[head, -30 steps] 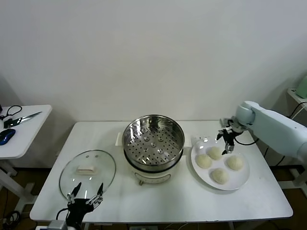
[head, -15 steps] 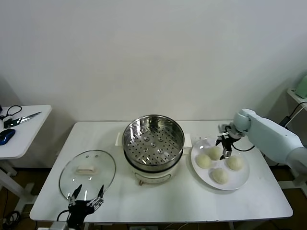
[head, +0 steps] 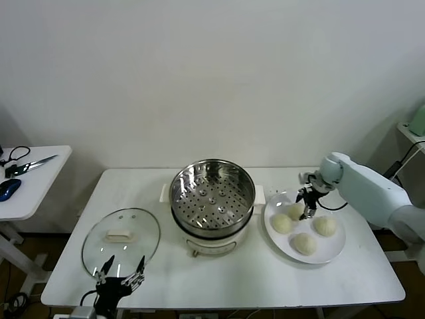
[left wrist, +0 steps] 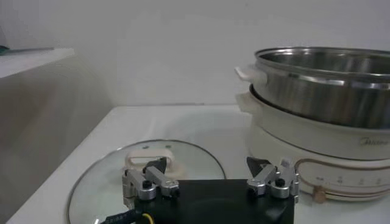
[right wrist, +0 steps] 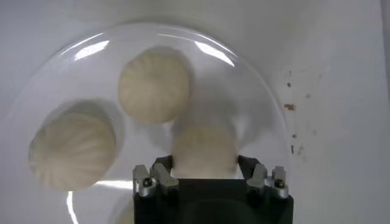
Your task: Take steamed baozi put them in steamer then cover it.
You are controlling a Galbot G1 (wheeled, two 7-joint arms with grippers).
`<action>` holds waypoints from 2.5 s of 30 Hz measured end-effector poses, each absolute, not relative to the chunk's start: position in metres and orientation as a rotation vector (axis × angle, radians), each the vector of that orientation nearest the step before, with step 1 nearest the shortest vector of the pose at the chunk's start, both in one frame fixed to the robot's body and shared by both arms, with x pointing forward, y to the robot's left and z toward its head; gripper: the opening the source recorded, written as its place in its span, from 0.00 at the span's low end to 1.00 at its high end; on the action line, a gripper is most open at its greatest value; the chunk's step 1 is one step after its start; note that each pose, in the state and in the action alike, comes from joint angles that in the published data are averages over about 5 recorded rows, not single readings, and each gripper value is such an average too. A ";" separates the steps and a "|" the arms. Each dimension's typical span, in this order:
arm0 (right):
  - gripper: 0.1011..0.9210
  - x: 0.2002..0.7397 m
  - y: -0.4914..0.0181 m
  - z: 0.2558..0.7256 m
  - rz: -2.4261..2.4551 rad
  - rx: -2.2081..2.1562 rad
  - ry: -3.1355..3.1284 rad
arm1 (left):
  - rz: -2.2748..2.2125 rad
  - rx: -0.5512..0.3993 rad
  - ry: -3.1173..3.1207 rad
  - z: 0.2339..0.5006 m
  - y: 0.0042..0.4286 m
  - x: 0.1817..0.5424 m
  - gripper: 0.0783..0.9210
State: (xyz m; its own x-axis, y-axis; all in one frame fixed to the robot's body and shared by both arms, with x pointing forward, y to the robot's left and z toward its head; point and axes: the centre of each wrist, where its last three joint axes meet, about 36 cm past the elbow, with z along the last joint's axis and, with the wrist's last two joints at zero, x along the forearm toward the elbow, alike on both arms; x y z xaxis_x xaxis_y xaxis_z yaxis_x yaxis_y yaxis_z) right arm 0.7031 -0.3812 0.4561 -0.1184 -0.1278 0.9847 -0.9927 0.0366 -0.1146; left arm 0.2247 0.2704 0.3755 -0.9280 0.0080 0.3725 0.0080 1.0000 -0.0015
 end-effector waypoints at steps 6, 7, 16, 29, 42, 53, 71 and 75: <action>0.67 0.711 -0.380 0.487 1.267 1.247 -1.406 | -0.003 -0.011 -2.761 0.376 0.270 0.225 0.88; 0.67 0.713 -0.379 0.498 1.288 1.254 -1.406 | -0.004 -0.011 -2.761 0.377 0.270 0.225 0.88; 0.67 0.733 -0.327 0.638 1.637 1.375 -1.335 | -0.012 -0.010 -2.766 0.378 0.270 0.225 0.88; 0.66 0.683 -0.169 0.778 2.366 1.763 -0.798 | -0.025 -0.006 -2.790 0.382 0.270 0.231 0.88; 0.64 0.676 -0.099 0.695 2.610 2.044 -0.352 | -0.018 0.002 -2.805 0.387 0.268 0.230 0.88; 0.64 0.701 -0.078 0.641 2.621 2.109 -0.269 | -0.021 0.008 -2.805 0.388 0.269 0.229 0.88; 0.65 0.732 -0.061 0.596 2.566 2.117 -0.275 | -0.009 0.010 -2.809 0.386 0.269 0.233 0.88; 0.66 0.736 -0.057 0.592 2.555 2.109 -0.291 | -0.006 0.012 -2.806 0.385 0.270 0.233 0.88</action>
